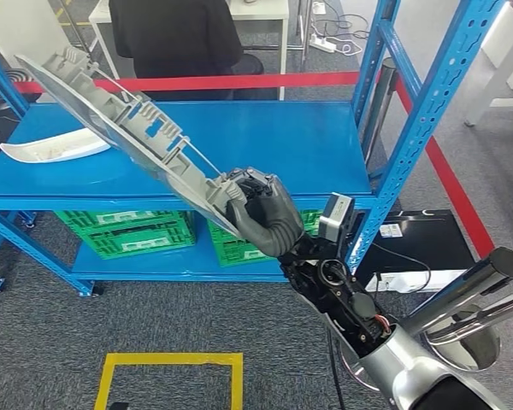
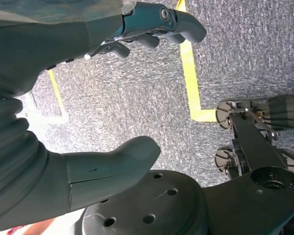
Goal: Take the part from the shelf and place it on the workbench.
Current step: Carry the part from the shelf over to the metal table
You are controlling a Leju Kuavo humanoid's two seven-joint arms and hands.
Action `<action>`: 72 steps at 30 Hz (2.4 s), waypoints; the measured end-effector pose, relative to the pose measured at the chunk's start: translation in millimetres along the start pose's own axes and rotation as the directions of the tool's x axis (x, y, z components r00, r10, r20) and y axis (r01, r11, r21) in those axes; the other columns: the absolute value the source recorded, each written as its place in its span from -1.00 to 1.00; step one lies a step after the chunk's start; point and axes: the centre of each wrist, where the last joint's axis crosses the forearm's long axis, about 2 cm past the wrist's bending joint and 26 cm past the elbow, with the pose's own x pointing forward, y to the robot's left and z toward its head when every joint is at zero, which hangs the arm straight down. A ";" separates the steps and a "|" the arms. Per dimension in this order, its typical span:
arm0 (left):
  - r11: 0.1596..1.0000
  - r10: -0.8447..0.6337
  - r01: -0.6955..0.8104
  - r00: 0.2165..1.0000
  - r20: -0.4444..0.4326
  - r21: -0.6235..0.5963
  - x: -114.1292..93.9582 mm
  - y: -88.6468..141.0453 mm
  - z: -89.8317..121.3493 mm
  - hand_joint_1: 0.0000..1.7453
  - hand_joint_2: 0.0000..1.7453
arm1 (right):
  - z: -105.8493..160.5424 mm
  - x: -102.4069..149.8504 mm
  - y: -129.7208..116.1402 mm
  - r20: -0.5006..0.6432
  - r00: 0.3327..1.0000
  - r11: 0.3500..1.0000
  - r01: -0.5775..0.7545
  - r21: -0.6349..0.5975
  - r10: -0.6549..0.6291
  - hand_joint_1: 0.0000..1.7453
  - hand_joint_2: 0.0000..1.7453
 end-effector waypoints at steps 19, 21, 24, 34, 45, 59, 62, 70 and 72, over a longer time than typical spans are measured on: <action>1.000 0.013 -0.013 1.000 0.002 0.006 1.2 1.5 -0.2 -1.00 1.00 | 12.7 -1.3 15.7 -0.065 0.993 0.994 -0.102 -0.044 0.099 1.00 1.00; 1.000 0.019 -0.019 1.000 0.004 0.008 1.1 2.3 -0.1 -1.00 1.00 | 14.0 -1.9 16.1 -0.075 0.989 0.990 -0.128 -0.052 0.124 1.00 1.00; 1.000 0.022 -0.022 1.000 0.007 0.012 0.9 3.1 -0.1 -1.00 1.00 | 14.3 -2.0 16.3 -0.078 0.986 0.986 -0.153 -0.060 0.148 1.00 1.00; 1.000 0.028 -0.028 1.000 0.011 0.013 1.0 3.4 -0.1 -1.00 1.00 | 15.8 -0.8 18.3 -0.088 0.980 0.980 -0.184 -0.080 0.177 1.00 1.00; 1.000 0.028 -0.028 1.000 0.011 0.013 1.0 3.4 -0.1 -1.00 1.00 | 15.5 -0.1 18.9 -0.085 0.981 0.980 -0.183 -0.081 0.176 1.00 1.00; 0.998 0.058 -0.058 0.998 0.008 0.016 -0.8 3.6 0.1 -1.00 1.00 | 23.2 1.2 17.4 -0.084 0.985 0.983 -0.161 -0.090 0.153 1.00 1.00; 0.998 0.063 -0.063 0.998 0.007 0.014 -1.8 2.4 0.3 -1.00 1.00 | 25.5 1.5 16.9 -0.081 0.986 0.983 -0.156 -0.094 0.148 1.00 1.00; 0.997 0.072 -0.072 0.997 -0.001 0.011 -5.7 -0.2 0.9 -1.00 1.00 | 26.5 3.5 16.0 -0.069 0.987 0.982 -0.154 -0.105 0.147 1.00 1.00; 0.997 0.073 -0.073 0.997 -0.001 0.011 -5.7 -0.1 0.9 -1.00 1.00 | 27.7 3.3 15.9 -0.070 0.987 0.982 -0.154 -0.108 0.147 1.00 1.00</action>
